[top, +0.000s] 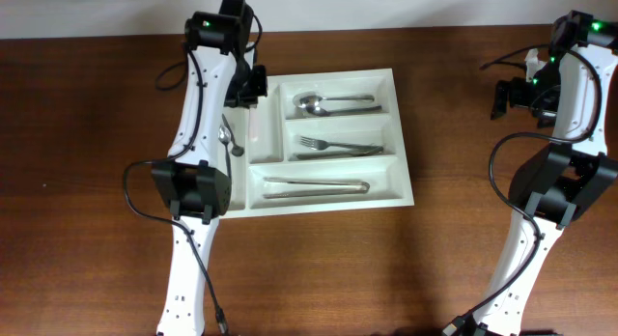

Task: Pack container
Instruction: 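Lower the knife into the tray's narrow middle compartment and open the left gripper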

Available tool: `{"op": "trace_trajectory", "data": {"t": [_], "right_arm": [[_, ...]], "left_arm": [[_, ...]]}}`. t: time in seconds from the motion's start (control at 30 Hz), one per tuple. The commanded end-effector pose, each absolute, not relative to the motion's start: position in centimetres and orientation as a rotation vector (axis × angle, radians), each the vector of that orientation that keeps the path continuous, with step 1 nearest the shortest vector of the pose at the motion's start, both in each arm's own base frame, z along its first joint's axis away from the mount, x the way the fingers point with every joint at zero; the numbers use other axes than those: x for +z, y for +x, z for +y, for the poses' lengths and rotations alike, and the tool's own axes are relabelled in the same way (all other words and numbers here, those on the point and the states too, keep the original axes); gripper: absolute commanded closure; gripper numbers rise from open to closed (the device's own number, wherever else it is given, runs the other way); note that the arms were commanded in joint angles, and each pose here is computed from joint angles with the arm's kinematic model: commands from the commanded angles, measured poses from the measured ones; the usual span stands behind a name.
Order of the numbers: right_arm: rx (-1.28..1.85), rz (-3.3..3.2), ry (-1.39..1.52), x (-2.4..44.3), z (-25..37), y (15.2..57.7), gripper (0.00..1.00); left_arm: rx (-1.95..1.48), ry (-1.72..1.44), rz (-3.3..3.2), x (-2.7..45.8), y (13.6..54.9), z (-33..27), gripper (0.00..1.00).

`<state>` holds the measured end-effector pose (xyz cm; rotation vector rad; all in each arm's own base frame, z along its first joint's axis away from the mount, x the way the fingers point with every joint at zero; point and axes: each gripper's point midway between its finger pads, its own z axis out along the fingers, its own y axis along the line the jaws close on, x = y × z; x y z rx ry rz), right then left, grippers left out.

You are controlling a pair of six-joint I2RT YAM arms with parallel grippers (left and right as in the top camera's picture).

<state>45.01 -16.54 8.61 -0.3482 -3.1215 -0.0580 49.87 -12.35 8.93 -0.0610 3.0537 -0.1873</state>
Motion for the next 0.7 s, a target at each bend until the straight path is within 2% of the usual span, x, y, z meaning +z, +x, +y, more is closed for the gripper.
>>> {"op": "trace_trajectory", "data": {"t": [0.0,0.33,0.67], "right_arm": [[-0.047,-3.158,-0.338,9.9,-16.7,45.3,0.01],[-0.047,-3.158,-0.338,9.9,-16.7,45.3,0.01],[-0.047,-3.158,-0.338,9.9,-16.7,45.3,0.01]], "left_arm": [[-0.196,-0.063,3.106,7.5,49.0,-13.6,0.98],[-0.169,0.032,3.141,6.4,47.7,-16.4,0.98],[-0.167,0.023,3.142,6.1,47.9,-16.1,0.98]]}}
